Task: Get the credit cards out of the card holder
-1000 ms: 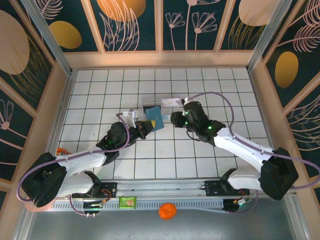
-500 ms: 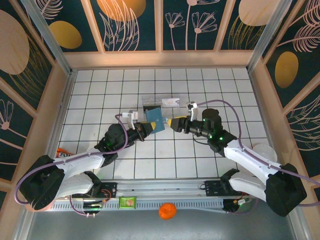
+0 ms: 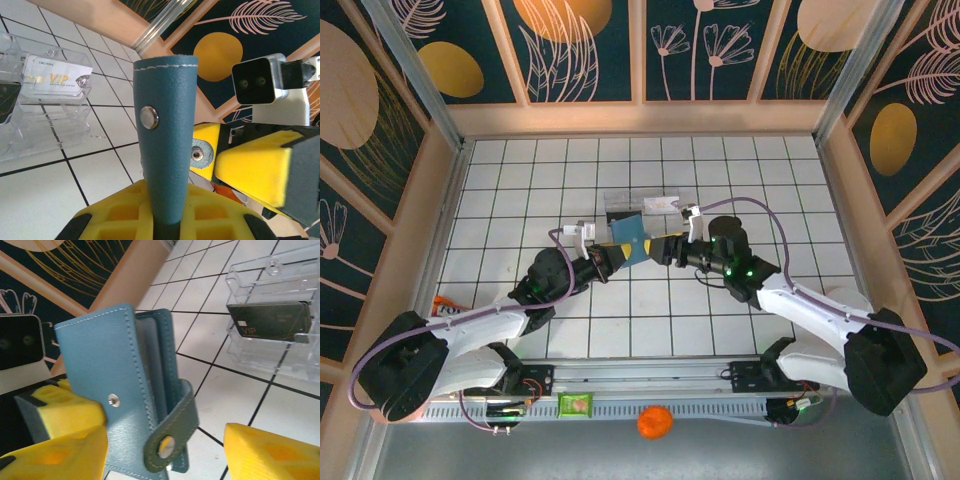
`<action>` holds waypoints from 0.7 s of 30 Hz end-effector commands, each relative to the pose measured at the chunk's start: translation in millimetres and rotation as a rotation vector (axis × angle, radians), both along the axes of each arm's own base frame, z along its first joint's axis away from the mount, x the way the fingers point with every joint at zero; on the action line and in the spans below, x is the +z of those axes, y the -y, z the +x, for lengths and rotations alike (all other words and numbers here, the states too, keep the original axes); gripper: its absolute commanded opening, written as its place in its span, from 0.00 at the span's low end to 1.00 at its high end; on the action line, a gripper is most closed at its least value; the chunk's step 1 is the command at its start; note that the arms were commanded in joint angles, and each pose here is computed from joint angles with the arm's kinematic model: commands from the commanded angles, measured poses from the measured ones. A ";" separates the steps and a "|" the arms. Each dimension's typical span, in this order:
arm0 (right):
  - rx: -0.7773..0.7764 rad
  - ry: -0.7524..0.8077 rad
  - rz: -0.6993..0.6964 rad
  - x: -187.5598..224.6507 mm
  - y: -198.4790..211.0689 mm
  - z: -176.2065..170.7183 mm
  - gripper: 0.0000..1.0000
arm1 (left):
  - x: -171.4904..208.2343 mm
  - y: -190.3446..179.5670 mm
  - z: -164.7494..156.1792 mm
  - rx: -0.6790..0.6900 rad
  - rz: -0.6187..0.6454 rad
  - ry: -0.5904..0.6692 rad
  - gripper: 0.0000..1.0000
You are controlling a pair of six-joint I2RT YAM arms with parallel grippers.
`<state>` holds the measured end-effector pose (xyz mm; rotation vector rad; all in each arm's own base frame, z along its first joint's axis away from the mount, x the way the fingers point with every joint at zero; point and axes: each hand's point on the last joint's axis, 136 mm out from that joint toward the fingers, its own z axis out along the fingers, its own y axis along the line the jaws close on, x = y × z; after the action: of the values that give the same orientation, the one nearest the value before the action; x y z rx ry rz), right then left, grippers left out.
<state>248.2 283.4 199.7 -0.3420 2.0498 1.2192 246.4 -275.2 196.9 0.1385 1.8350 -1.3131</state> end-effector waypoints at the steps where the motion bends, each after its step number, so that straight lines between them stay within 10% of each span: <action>1: -0.032 0.032 0.015 12.7 -1.4 8.5 0.56 | 21.3 -1.0 -4.5 -0.016 -0.066 0.055 0.00; 21: -0.086 -0.049 -0.053 -10.7 7.5 9.3 0.00 | -5.0 2.3 -4.4 -0.025 -0.043 -0.054 0.00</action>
<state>255.4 279.1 186.0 -0.2762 2.1041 1.1731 242.9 -274.5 195.4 0.1177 1.8330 -1.3510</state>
